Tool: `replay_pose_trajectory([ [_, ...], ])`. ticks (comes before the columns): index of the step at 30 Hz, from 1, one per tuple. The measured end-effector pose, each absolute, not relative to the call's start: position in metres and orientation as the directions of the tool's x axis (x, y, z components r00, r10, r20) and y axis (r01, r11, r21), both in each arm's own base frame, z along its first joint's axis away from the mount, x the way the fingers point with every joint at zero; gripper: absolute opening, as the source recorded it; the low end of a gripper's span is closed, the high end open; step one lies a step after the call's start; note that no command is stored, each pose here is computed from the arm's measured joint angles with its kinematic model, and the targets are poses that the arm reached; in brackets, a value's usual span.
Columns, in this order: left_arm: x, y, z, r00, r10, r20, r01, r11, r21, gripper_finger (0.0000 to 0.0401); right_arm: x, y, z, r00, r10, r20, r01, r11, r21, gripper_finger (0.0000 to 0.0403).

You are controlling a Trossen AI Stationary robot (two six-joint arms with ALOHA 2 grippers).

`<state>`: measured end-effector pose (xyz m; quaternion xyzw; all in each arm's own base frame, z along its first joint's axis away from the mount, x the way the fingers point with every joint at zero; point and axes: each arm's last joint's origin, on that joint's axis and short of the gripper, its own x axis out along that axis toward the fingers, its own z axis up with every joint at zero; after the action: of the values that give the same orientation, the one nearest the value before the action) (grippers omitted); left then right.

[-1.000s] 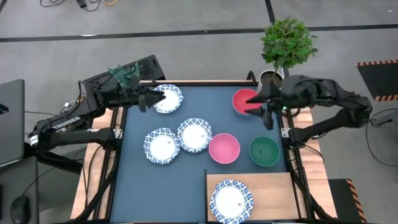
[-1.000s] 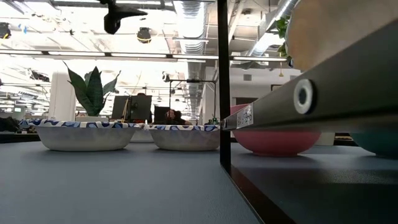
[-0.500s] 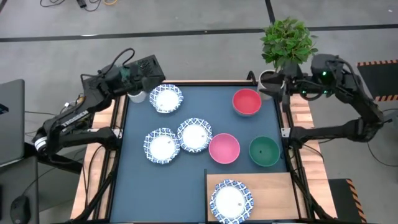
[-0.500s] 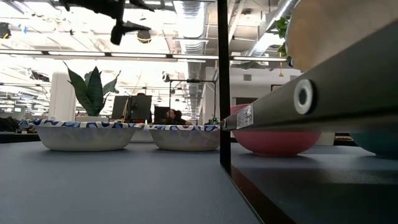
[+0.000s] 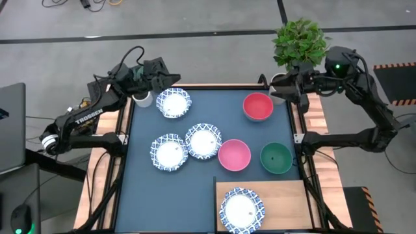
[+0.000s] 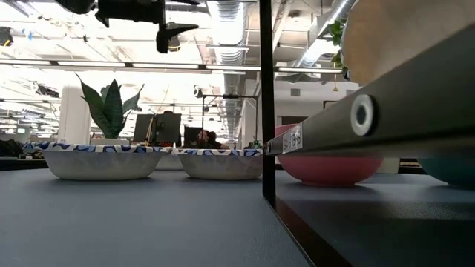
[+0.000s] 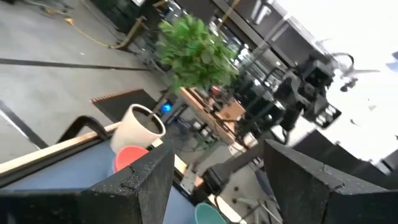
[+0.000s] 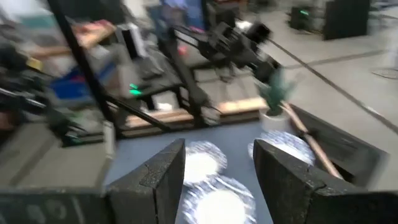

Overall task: Place and stack bowls onto a shelf
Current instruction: Stack the white patterned bowl on the white patterned bowl on the shelf

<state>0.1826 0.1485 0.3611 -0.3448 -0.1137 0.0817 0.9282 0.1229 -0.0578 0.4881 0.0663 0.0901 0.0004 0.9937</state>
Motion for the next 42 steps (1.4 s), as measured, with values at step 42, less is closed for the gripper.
replay_pose_trajectory([
  [42, 0.168, 0.149, 0.368, 0.975, 0.14, 0.171, -0.026, 0.842, -0.538, 0.0228, 0.127, -0.007, 0.525, 0.85, 0.506, 0.144, -0.503, 0.862, -0.058, 0.0214],
])
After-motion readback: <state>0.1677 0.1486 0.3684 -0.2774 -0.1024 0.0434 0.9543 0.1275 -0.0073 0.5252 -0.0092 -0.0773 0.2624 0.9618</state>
